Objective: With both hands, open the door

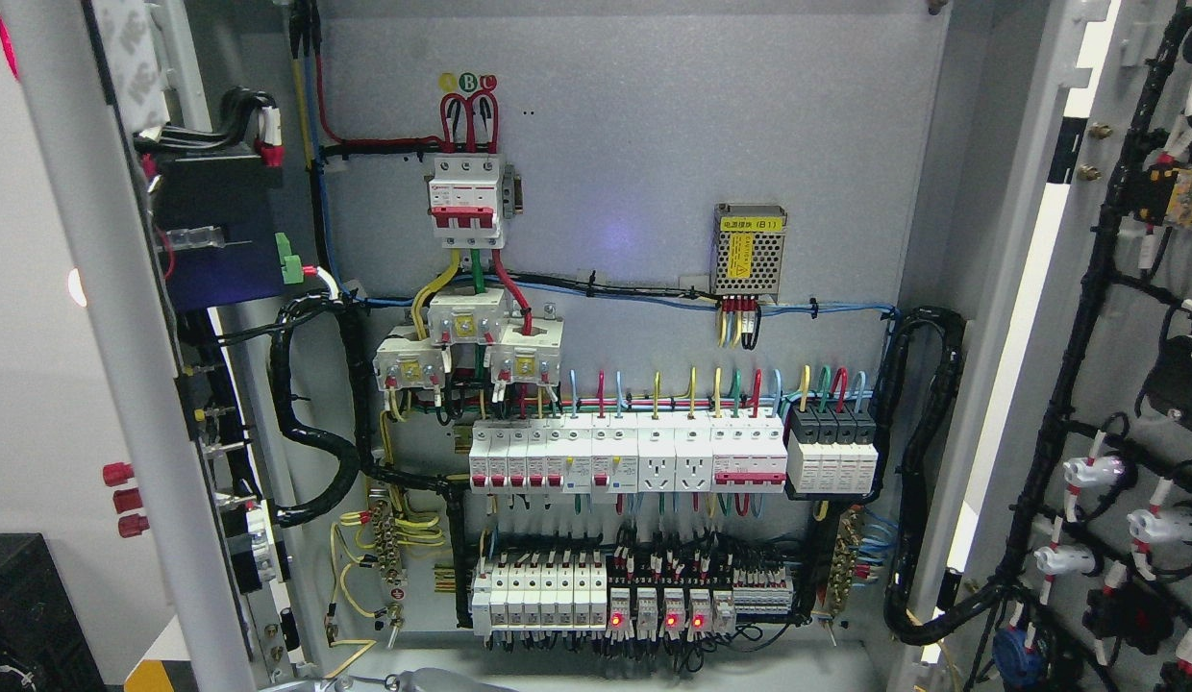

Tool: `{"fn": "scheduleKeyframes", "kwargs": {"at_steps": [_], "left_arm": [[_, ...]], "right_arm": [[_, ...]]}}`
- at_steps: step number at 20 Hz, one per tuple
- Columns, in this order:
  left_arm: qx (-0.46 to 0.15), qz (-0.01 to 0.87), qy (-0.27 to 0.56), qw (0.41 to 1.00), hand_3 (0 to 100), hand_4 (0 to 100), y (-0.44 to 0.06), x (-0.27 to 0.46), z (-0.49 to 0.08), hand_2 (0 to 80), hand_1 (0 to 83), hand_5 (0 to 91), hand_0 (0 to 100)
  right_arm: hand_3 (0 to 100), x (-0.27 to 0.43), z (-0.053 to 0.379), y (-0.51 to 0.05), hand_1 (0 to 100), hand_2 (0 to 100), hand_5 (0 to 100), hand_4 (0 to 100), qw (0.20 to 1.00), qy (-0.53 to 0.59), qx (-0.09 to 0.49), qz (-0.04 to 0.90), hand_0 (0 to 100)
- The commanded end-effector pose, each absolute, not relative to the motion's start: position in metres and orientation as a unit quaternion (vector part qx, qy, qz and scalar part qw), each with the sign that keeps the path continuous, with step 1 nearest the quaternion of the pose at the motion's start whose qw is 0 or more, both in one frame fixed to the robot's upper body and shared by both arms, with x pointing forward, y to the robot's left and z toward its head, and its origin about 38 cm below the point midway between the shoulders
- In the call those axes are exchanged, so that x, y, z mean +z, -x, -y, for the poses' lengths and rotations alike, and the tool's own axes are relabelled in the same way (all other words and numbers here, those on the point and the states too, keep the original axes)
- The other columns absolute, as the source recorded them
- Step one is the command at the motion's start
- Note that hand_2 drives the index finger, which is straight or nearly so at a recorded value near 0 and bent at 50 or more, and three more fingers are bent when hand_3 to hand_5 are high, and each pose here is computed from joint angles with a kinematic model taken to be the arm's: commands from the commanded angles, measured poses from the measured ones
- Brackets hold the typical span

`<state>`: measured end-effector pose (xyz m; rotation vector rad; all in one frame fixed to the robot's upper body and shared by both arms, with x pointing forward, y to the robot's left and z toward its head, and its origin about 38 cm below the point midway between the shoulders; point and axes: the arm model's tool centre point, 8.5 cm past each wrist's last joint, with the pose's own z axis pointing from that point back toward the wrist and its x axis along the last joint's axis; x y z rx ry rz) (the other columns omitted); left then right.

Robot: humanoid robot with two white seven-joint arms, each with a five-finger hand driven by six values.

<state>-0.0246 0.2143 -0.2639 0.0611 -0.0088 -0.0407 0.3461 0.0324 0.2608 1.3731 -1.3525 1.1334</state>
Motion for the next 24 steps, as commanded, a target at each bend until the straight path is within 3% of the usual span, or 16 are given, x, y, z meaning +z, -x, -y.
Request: {"fn": "scheduleKeyframes", "kwargs": {"at_steps": [1, 24], "left_arm": [[-0.021, -0.007, -0.028, 0.999, 0, 0, 0.033, -0.263, -0.213, 0.0, 0.0, 0.0, 0], [-0.021, -0.007, -0.028, 0.999, 0, 0, 0.032, -0.263, -0.213, 0.0, 0.0, 0.0, 0]], "right_arm": [[0, 0.257, -0.055, -0.333, 0, 0, 0, 0, 0.430, -0.568, 0.466, 0.525, 0], [0, 0.249, -0.093, -0.332, 0, 0, 0, 0, 0.453, -0.542, 0.472, 0.528, 0]]}}
